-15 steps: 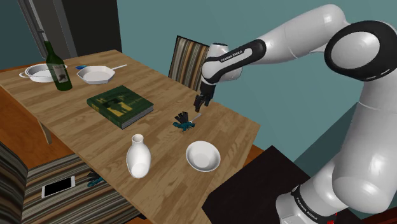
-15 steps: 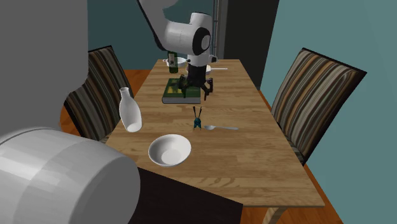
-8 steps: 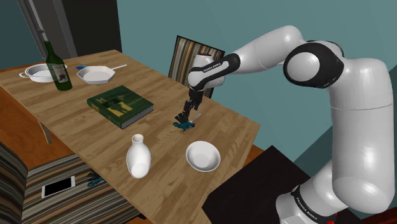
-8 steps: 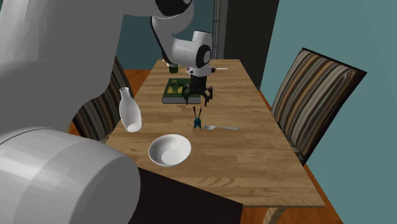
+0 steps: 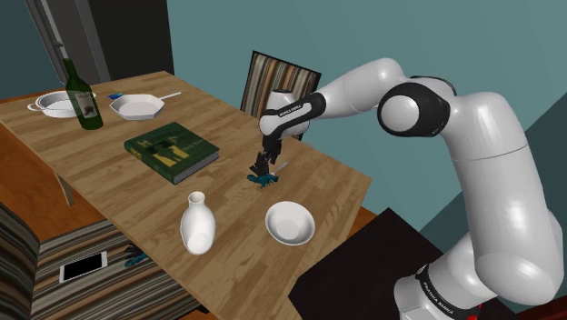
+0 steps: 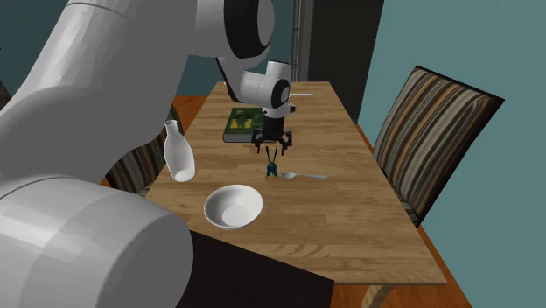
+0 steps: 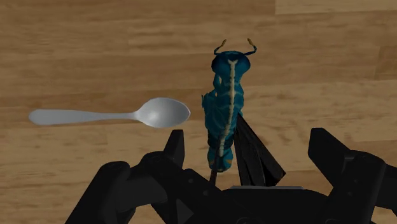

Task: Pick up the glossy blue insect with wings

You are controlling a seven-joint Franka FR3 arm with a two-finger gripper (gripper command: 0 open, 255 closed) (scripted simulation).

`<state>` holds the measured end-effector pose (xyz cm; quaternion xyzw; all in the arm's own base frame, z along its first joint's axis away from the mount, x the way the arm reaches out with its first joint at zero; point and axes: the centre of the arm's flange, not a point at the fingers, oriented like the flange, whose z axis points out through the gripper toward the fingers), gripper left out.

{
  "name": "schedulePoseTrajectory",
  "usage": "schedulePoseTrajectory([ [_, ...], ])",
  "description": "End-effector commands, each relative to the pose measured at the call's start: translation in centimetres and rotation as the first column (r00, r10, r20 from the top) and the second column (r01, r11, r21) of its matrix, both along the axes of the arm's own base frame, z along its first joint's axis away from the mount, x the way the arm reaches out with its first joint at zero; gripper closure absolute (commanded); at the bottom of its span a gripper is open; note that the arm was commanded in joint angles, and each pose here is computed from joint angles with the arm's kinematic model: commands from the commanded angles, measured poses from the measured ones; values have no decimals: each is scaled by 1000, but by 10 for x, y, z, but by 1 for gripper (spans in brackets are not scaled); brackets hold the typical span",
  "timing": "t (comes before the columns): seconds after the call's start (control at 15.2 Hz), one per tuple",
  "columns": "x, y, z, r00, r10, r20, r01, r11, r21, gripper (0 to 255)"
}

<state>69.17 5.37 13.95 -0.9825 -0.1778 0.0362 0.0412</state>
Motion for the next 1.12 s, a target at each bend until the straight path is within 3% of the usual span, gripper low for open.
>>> schedulePoseTrajectory([
  [0.0,1,1,-10,1000,0,0,0,1000,0,0],
  [0.2,1,1,-18,1000,0,0,0,1000,0,0],
  [0.26,1,1,-19,1000,0,0,0,1000,0,255],
  [0.86,1,1,-18,1000,0,0,0,1000,0,255],
  [1.06,1,1,-3,1000,0,0,0,1000,0,255],
])
